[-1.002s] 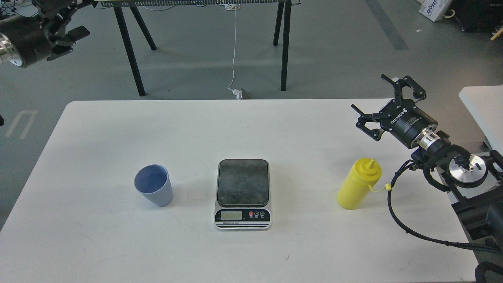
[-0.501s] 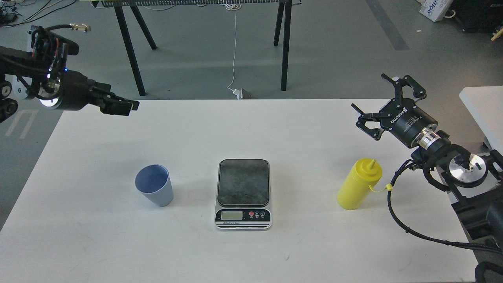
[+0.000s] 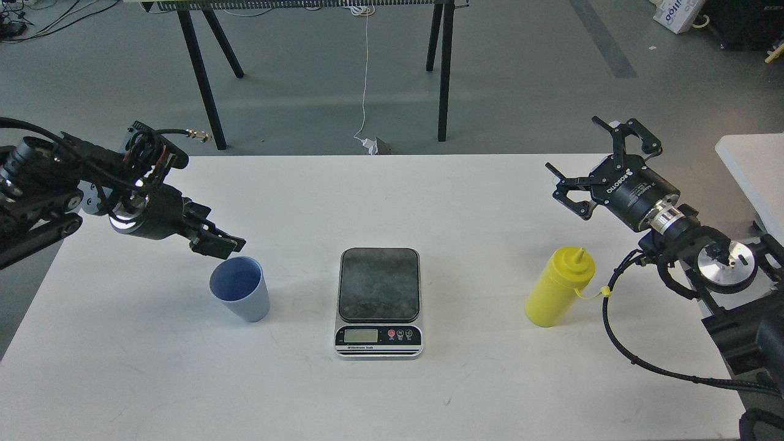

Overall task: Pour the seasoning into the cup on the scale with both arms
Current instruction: 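Close the left gripper around the blue cup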

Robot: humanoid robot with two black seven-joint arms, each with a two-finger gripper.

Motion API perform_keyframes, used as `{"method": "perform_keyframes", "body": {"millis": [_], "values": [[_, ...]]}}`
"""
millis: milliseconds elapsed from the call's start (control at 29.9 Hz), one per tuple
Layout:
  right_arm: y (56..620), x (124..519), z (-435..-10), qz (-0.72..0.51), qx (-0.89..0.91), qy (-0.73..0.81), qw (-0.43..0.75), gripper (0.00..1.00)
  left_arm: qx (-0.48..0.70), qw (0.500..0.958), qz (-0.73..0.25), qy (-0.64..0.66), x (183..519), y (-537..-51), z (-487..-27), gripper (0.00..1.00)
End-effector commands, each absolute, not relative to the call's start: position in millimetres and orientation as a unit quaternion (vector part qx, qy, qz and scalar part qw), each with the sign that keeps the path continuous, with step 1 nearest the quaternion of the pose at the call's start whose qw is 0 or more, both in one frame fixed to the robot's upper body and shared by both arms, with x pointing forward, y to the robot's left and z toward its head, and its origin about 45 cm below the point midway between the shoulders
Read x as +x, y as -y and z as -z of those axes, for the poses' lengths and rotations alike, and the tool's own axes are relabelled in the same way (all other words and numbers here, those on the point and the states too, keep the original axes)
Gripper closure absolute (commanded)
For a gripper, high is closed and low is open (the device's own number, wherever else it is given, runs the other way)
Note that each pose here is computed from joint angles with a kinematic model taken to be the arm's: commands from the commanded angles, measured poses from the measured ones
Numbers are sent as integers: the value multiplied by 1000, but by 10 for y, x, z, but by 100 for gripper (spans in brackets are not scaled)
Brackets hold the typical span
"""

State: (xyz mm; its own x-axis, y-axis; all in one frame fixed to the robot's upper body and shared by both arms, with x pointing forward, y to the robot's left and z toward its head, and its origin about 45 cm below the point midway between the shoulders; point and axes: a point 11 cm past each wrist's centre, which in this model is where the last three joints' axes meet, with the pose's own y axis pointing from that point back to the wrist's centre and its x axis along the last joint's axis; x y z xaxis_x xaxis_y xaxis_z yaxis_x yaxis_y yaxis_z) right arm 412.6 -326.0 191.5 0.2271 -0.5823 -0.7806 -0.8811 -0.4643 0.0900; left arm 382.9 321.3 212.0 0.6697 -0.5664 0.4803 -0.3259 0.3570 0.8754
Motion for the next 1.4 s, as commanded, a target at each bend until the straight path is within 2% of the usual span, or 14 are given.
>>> {"method": "perform_keyframes", "body": {"millis": [0,334,601,835,1069,1135,1269,1369], "values": [[3264,4128,-1918,-393,-760,-482,189,1,554,730,94,389,3764,-3138,-1977,0],[3264,4128,-1918,-393,-760,-482,189,1,561,737,104,363,3635,-3224,-1731,0],[3293,4123,-1921,-391,-760,-484,188,1,564,740,106,351,3621,-3218,-1593,5],[3296,4124,-1924,-391,-760,-484,189,1,565,739,104,352,3637,-3225,-1617,25],[3313,4113,-1912,-392,-758,-486,188,1,565,740,104,350,3625,-3229,-1603,35],[3316,4110,-1907,-392,-758,-486,189,1,564,741,103,350,3623,-3226,-1601,45],[3319,4111,-1910,-392,-757,-487,189,1,564,741,102,351,3633,-3230,-1615,54],[3324,4107,-1906,-392,-757,-487,190,1,565,740,101,350,3628,-3248,-1618,66]]}}
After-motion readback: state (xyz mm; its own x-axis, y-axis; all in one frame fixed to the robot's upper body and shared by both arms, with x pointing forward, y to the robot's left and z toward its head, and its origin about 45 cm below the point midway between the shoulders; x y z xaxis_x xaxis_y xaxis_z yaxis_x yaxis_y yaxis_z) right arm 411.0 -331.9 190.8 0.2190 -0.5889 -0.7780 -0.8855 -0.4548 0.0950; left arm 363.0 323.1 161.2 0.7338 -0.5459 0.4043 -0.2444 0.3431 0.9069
